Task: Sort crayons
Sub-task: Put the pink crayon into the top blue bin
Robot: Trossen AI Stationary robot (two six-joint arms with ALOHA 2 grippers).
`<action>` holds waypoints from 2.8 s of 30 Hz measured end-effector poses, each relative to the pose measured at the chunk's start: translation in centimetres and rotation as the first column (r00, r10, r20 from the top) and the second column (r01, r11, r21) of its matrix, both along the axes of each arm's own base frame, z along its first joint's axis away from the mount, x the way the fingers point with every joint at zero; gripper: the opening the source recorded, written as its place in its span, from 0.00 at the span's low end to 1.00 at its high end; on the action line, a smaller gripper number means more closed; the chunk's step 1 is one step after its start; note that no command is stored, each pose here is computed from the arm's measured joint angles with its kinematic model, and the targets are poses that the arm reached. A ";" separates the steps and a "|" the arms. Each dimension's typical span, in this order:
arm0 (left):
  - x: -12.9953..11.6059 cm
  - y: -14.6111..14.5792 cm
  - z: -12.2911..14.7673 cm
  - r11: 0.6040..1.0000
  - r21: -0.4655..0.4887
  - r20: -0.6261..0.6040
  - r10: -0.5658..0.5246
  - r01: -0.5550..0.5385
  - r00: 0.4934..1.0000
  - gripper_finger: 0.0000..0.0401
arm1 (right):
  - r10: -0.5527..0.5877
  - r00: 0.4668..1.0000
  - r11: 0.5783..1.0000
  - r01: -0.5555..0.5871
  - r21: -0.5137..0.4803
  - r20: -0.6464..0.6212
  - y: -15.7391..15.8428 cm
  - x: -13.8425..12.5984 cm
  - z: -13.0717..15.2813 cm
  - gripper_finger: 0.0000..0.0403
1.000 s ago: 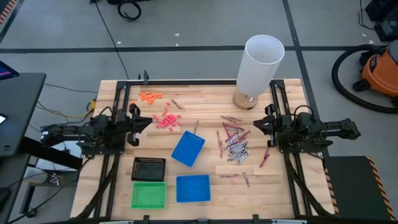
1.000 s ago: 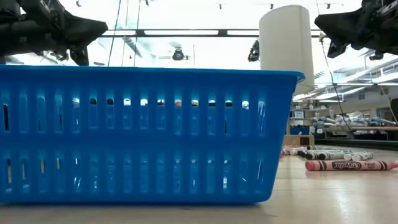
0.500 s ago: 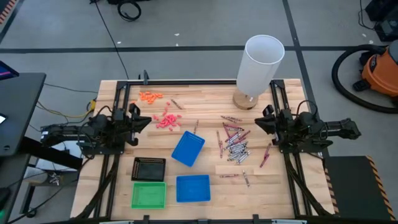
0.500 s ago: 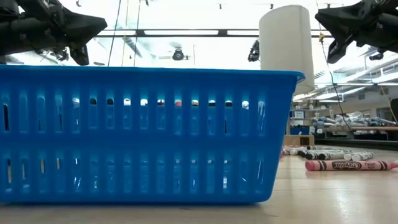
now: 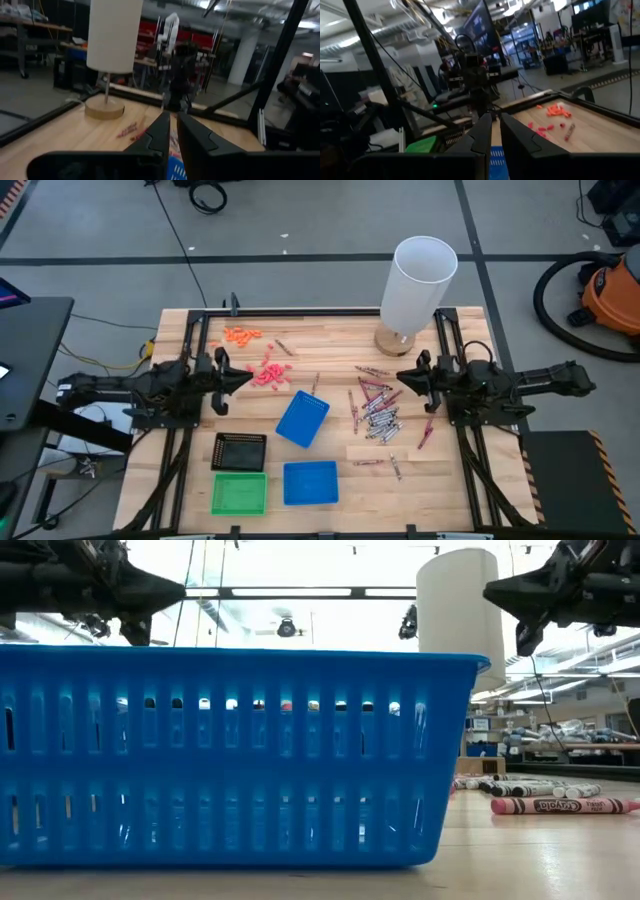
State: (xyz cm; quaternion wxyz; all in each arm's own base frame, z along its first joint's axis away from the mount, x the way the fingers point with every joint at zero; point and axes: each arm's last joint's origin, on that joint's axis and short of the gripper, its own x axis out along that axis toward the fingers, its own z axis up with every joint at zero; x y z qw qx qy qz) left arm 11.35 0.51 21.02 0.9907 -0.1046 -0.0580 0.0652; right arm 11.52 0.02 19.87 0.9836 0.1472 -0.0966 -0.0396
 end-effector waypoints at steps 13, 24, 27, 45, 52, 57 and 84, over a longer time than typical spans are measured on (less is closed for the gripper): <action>1.2 -0.1 0.4 1.000 -0.012 -0.072 -0.007 0.006 0.997 0.11 | -0.059 0.977 0.996 0.045 -0.074 -0.203 0.0 3.9 2.5 0.12; 2.1 -0.2 0.0 1.000 -0.009 -0.175 0.024 -0.026 0.984 0.18 | -0.130 0.890 0.989 0.087 -0.117 -0.436 0.0 8.4 4.3 0.12; 2.3 -0.1 -0.3 0.999 -0.008 -0.195 0.034 -0.036 0.980 0.28 | -0.157 0.867 0.986 0.107 -0.131 -0.474 -0.1 9.4 4.9 0.12; 2.5 -0.2 -0.4 1.000 -0.008 -0.207 0.023 -0.026 0.978 0.46 | -0.162 0.673 0.985 0.066 -0.160 -0.722 2.6 13.1 6.3 0.39; 2.5 -0.2 -0.4 1.000 -0.008 -0.206 0.022 -0.024 0.978 0.46 | -0.151 0.638 0.987 0.055 -0.150 -0.755 3.1 12.7 5.8 0.47; 2.5 -0.2 -0.4 1.000 -0.004 -0.207 0.023 -0.024 0.978 0.46 | -0.140 0.618 0.989 0.050 -0.139 -0.774 3.5 12.6 5.5 0.47; 2.5 -0.2 -0.2 1.000 -0.005 -0.186 0.027 -0.029 0.982 0.46 | -0.202 0.442 0.978 0.042 -0.205 -0.874 4.1 18.2 7.8 0.46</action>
